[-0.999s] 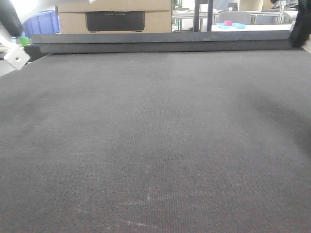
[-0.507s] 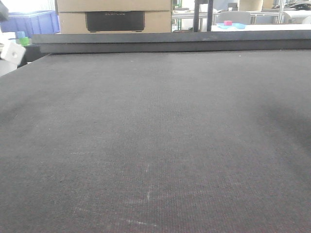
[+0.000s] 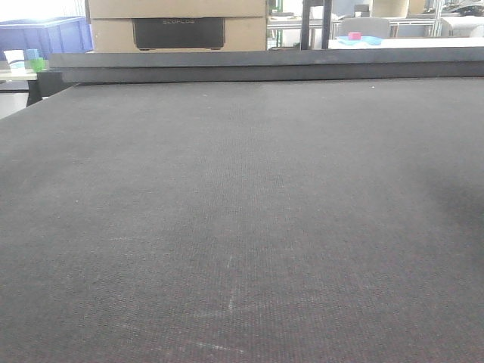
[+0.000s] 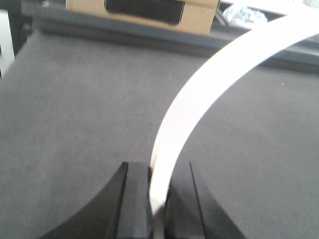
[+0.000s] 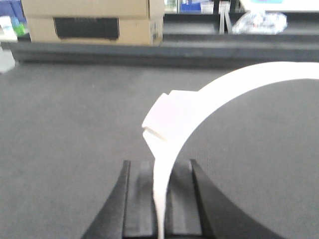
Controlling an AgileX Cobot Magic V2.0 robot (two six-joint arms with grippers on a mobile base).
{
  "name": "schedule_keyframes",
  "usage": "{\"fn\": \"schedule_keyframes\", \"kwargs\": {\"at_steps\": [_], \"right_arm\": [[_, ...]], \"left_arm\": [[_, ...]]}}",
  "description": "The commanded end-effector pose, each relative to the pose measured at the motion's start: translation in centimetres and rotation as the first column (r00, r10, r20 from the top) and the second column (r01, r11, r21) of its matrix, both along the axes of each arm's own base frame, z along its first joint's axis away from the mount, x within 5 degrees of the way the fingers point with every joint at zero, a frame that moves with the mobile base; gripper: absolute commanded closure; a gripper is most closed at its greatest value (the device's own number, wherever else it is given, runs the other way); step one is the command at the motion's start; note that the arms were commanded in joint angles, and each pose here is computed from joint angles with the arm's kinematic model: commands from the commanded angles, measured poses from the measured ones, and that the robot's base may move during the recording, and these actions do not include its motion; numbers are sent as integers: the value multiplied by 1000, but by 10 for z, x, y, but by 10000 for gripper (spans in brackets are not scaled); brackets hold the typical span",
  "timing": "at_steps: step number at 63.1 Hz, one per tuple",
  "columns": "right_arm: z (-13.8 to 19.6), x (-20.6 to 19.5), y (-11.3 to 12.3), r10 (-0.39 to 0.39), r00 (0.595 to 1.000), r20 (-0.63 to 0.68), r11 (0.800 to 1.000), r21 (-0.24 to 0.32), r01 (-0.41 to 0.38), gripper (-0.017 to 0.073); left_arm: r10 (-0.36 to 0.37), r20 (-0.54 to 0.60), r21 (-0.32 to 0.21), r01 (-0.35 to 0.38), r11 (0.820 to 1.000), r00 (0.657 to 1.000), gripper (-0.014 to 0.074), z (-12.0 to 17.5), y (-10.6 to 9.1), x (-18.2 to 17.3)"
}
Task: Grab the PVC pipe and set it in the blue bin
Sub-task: 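Drive the base away from the table carrying both pieces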
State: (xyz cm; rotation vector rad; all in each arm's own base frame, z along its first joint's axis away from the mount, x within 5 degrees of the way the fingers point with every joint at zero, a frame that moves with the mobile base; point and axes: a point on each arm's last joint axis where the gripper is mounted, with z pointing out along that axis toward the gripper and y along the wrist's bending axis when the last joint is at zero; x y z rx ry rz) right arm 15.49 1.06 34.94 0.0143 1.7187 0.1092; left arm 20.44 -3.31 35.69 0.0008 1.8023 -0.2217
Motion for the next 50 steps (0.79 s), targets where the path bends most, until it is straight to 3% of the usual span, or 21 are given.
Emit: {"fn": "schedule_keyframes", "kwargs": {"at_steps": [1,22,30,50], "right_arm": [[12,-9,0,5,994,106,1000,-13,-4,727],[23,-28,-2,5,983,186,1000,-7,-4,727],[22,-28,-2,4,984,176,1000,-8,-3,727],[22,-28,-2,4,985,170,1000,-8,-3,727]], "left_arm": [[-6,96,24,4,1000,995,704,12,1,-5],[-8,274,15,5,1000,962,704,41,7,-42],[-19,332,75,-7,997,943,704,47,10,-59],[0,325,86,-30,996,946,704,41,18,-94]]}}
